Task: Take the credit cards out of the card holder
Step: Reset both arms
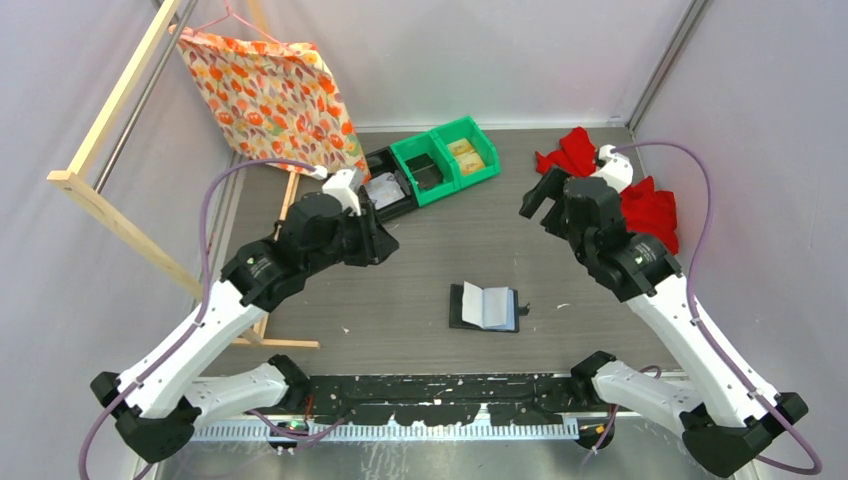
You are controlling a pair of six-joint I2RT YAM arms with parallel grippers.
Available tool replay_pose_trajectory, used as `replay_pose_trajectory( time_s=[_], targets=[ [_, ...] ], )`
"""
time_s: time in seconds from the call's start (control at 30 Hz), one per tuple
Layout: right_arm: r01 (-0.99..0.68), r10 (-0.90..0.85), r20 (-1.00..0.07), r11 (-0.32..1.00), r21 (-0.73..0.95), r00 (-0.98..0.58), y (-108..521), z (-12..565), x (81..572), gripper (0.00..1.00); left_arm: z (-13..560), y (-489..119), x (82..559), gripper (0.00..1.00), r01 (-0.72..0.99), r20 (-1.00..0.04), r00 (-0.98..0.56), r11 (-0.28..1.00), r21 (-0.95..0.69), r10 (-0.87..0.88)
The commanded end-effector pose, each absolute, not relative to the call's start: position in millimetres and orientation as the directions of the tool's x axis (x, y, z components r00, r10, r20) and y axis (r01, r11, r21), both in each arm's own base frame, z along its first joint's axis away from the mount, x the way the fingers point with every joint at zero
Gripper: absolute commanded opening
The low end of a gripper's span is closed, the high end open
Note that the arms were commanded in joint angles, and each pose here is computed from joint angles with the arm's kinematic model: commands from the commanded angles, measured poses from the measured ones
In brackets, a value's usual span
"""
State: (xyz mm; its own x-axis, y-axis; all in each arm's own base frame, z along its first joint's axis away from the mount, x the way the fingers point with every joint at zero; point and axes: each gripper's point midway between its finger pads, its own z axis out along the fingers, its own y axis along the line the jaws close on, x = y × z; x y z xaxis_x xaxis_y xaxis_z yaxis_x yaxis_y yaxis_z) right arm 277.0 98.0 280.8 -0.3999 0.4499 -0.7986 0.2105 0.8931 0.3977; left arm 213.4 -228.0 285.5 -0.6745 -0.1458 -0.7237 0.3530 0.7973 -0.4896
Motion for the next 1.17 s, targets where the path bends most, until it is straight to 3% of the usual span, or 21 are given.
replay_pose_trajectory(
  time_s=[0.0,0.1,0.27,0.53,0.7,0.83,1.13],
  targets=[
    [0.25,0.42,-0.849,0.902,0.351,-0.321,80.1,314.1,283.9,0.98,279.9,-180.2,220.6,0.38,0.212,-0.762,-0.631,0.913,-0.35,-0.146],
    [0.298,0.422,-0.868,0.891,0.343,-0.261,65.2,316.6,282.2,0.98,268.0,-163.8,219.1,0.52,0.16,-0.766,-0.627,0.939,-0.306,-0.143],
    [0.302,0.425,-0.877,0.886,0.353,-0.222,59.8,317.3,280.8,1.0,256.0,-147.8,215.3,0.55,0.124,-0.767,-0.628,0.956,-0.265,-0.131],
    [0.319,0.406,-0.874,0.893,0.317,-0.267,62.0,307.5,283.9,1.0,246.0,-164.1,205.9,0.57,0.211,-0.739,-0.668,0.93,-0.3,-0.087],
    [0.338,0.385,-0.88,0.897,0.285,-0.279,57.1,302.4,281.7,1.0,236.1,-131.8,203.3,0.59,0.161,-0.768,-0.64,0.971,-0.179,-0.036],
    [0.367,0.357,-0.888,0.898,0.242,-0.288,49.4,296.2,278.9,1.0,231.7,-110.3,196.1,0.77,0.113,-0.773,-0.634,0.985,-0.128,-0.028],
    [0.376,0.327,-0.895,0.904,0.203,-0.304,46.4,291.3,279.6,1.0,237.3,-102.7,197.4,0.82,0.075,-0.789,-0.612,0.989,-0.125,-0.053]
  ],
)
